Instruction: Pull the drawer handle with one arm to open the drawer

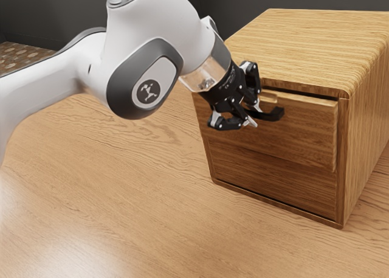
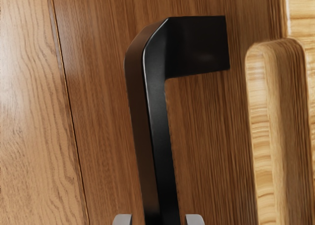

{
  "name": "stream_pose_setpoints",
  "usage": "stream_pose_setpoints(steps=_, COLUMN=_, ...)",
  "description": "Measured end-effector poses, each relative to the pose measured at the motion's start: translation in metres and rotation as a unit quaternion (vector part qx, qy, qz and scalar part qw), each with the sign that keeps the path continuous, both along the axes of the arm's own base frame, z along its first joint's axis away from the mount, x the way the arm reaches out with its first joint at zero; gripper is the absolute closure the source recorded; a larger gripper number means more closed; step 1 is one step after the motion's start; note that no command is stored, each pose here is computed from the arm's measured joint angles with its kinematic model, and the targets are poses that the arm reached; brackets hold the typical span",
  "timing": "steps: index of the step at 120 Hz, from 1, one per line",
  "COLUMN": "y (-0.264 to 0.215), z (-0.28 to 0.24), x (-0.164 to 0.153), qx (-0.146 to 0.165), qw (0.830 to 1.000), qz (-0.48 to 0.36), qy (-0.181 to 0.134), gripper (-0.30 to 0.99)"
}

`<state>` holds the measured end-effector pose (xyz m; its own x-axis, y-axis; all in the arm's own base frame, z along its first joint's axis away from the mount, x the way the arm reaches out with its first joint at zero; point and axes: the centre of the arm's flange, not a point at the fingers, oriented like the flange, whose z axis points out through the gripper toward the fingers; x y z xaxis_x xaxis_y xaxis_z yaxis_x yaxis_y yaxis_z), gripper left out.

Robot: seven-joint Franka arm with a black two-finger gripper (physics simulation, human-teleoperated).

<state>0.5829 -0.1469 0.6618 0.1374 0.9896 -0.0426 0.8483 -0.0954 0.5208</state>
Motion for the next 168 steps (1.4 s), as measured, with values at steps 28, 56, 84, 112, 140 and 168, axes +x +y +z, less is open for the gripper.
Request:
stream_pose_setpoints(steps=28, y=0.000, z=0.006, x=-0.009, qx=0.002, qw=1.000, qz=0.000, qy=0.000, gripper=0.71)
stream_pose_setpoints(steps=56, y=-0.001, z=0.002, x=-0.019, qx=0.005, qw=1.000, qz=-0.002, qy=0.009, gripper=0.72)
stream_pose_setpoints(steps=84, y=0.005, z=0.007, x=-0.040, qx=0.010, qw=1.000, qz=0.002, qy=0.008, gripper=0.73)
stream_pose_setpoints(steps=112, y=0.011, z=0.007, x=-0.052, qx=0.013, qw=1.000, qz=0.006, qy=0.009, gripper=0.74)
stream_pose_setpoints(steps=140, y=0.011, z=0.007, x=-0.065, qx=0.013, qw=1.000, qz=0.006, qy=0.010, gripper=0.74)
stream_pose_setpoints(steps=168, y=0.003, z=0.009, x=-0.088, qx=0.014, qw=1.000, qz=-0.002, qy=0.008, gripper=0.74)
